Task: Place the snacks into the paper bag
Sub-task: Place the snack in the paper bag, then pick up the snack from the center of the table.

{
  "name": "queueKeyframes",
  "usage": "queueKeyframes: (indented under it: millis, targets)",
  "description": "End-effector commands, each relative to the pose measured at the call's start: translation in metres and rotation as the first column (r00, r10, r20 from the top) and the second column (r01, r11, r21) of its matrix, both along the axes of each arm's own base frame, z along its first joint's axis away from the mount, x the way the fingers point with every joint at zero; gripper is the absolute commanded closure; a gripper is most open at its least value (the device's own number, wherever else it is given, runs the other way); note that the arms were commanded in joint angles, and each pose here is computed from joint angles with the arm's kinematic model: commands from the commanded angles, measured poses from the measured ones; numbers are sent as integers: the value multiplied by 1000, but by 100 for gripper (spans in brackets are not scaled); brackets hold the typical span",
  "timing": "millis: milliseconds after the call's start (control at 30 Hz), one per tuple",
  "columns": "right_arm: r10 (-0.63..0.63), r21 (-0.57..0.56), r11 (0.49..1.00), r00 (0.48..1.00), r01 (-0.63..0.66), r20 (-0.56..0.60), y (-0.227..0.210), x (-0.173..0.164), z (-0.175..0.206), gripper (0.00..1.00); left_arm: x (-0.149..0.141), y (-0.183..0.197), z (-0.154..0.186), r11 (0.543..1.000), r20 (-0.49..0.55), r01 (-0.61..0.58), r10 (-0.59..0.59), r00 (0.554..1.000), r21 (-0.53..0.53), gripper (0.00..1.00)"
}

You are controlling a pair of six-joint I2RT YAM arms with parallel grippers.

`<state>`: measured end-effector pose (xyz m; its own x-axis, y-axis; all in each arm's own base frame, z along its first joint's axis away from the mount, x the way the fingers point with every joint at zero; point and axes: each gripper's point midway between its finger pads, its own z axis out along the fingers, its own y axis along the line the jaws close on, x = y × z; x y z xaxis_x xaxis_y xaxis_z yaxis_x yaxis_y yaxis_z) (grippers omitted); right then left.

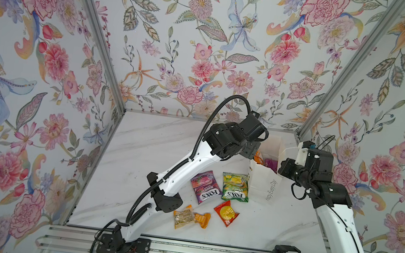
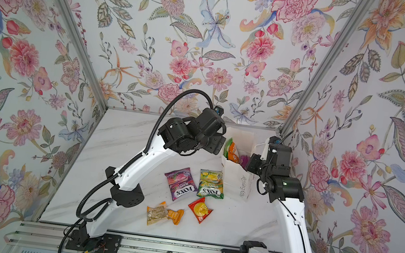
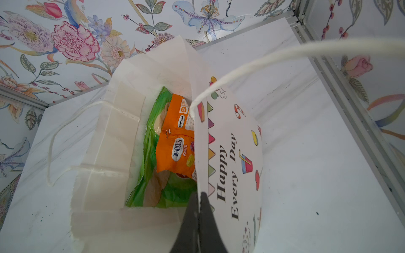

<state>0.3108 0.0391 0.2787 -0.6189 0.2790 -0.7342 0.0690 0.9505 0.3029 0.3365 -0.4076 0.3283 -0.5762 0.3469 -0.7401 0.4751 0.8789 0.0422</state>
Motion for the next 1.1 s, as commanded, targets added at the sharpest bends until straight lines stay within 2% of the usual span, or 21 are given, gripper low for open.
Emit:
queueKeyframes:
  millis: [0,100,167,367,500,600,700,833,1067]
  targets:
    - [6,-13,1000,1000,-6,25,-2,-3,6,100,-14,31,5,992,15,-6,4,1000,124,13]
    - [5,-18,1000,1000,-5,27,-3,-2,7,100,-24,47,-9,974,15,-13,10,1000,227,8]
    - [7,-18,1000,1000,-6,23,-3,-2,6,100,-32,50,-19,970,3,12,-13,1000,242,6]
    - [2,-20,1000,1000,-2,15,-3,0,3,100,-64,45,-62,988,-41,148,-146,988,45,3]
    - [2,-22,1000,1000,-2,15,-4,0,3,100,-76,57,-95,988,-55,157,-157,986,4,3]
    - [2,-21,1000,1000,-2,11,-4,0,1,100,-86,69,-122,984,-61,179,-178,982,11,3]
    - [2,-22,1000,1000,-2,10,-4,0,1,100,-94,77,-149,978,-82,204,-200,976,34,5]
    - [3,-21,1000,1000,-3,8,-3,0,0,100,-110,83,-191,958,-153,275,-261,953,79,13]
    - [-2,-25,1000,1000,2,3,-5,-1,-2,100,-113,101,-251,914,-217,304,-250,944,269,29]
